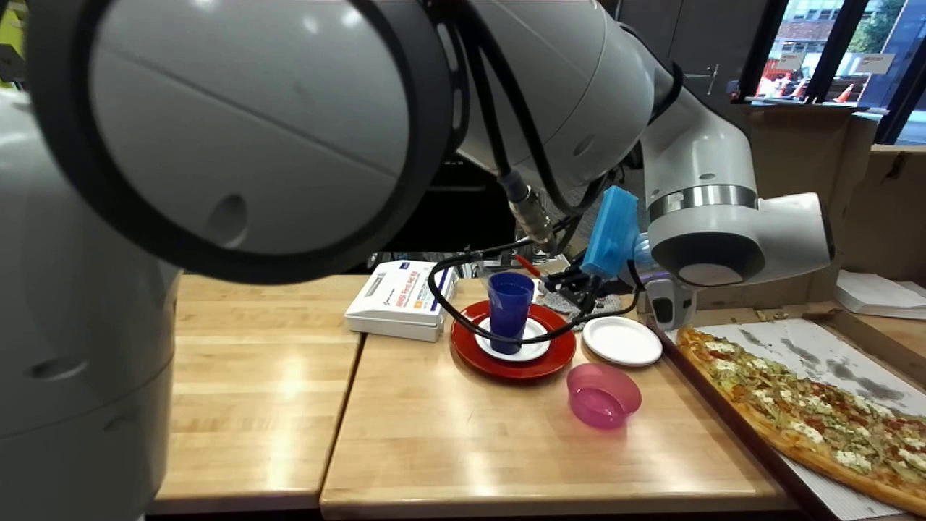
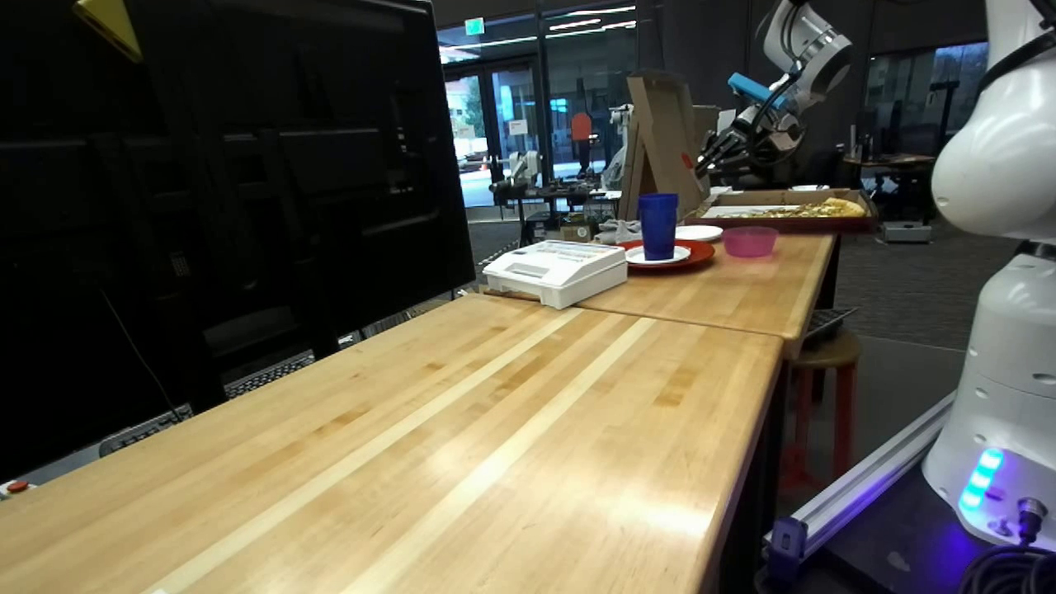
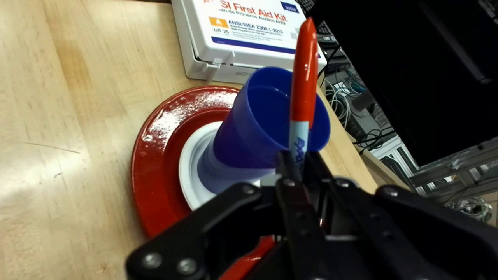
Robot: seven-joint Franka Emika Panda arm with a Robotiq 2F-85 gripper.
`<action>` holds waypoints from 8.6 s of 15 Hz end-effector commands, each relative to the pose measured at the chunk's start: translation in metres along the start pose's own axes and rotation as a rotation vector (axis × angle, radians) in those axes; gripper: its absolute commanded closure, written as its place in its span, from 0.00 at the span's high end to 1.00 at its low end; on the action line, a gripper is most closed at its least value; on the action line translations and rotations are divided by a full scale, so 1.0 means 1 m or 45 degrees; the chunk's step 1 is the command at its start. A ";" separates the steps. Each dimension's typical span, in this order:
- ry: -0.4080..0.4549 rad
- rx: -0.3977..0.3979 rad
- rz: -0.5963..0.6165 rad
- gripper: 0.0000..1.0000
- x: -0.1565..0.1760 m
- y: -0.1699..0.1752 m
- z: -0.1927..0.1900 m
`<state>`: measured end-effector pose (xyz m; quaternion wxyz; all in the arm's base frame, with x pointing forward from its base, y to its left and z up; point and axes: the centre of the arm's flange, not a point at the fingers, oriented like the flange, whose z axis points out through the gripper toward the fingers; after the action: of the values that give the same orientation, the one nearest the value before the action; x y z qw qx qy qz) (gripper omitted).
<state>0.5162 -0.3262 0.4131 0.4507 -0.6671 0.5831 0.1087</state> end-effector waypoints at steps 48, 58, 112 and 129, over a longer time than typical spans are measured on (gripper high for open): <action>-0.427 -0.017 -0.050 0.03 -0.073 -0.007 0.059; -0.461 -0.041 0.063 0.03 -0.047 -0.001 0.076; -0.215 0.002 0.098 1.00 -0.043 -0.019 0.064; 0.243 -0.014 -0.346 1.00 -0.113 0.016 0.056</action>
<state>0.5180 -0.2260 0.4400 0.4126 -0.7374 0.5344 0.0213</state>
